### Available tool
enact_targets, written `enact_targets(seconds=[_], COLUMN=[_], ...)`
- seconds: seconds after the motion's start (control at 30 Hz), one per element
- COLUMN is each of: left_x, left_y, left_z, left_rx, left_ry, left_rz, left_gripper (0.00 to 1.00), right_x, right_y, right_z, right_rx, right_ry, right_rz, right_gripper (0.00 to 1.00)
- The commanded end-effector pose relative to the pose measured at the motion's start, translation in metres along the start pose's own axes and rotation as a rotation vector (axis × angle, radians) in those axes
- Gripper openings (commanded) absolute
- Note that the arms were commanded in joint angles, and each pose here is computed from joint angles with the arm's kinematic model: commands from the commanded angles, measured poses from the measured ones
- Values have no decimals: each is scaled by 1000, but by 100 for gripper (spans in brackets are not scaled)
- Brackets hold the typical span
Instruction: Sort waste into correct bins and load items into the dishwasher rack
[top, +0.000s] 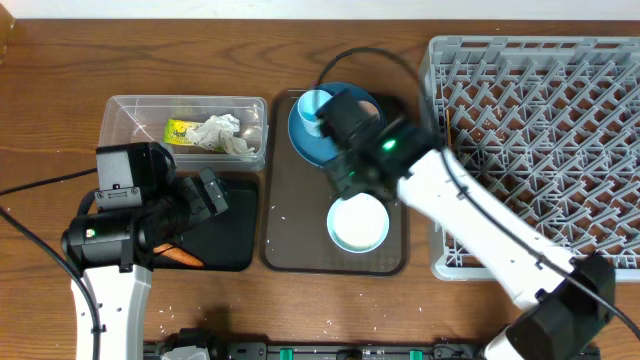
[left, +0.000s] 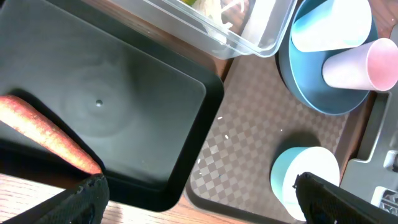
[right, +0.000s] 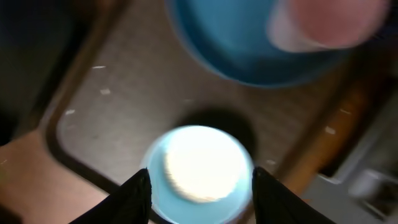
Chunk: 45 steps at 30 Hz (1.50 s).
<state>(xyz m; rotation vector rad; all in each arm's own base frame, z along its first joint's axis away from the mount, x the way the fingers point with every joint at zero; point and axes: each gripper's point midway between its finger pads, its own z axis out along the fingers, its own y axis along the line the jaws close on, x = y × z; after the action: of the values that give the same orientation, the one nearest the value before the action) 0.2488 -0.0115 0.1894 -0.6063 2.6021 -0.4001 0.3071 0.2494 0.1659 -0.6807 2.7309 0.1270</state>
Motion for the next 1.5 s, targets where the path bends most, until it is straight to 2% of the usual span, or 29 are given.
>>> enact_targets(seconds=[0.0,0.2,0.23,0.33,0.37,0.6,0.93,1.1,1.27,1.47], left_x=[-6,-6,-6,-6,-6,-6,-22,7,35,72], left_y=[-1,-1,-1,-1,-1,-1,-12,-55,-73,-112], left_z=[-6,-6,-6,-6,-6,-6,-8,-4,13,38], left_rx=[1,1,1,1,1,1,51,265,218,147], left_ry=[-26,-26,-26,-26,-26,-26,-90,50,137,165], left_rz=[8,8,8,8,8,8,22,64,99,227], left_gripper=[98,98,98,98,98,98,98,99,99,99], right_x=[-1,12,16,28,30,41,42,42,42,42], right_y=[-40,-132,-144,-176,-181,-213,-217,-217,-217,-217], right_z=[0,-6,-7,-9,-9,-12,-13,-13,-13,-13], right_rx=[64,263,272,276,269,261,264,264,264,264], right_ry=[15,62,72,98,98,102,103,103,103,103], right_rz=[31,192,222,338,365,468,480,480,480,480], right_gripper=[53,56,64,96,99,99,99,99,99,99])
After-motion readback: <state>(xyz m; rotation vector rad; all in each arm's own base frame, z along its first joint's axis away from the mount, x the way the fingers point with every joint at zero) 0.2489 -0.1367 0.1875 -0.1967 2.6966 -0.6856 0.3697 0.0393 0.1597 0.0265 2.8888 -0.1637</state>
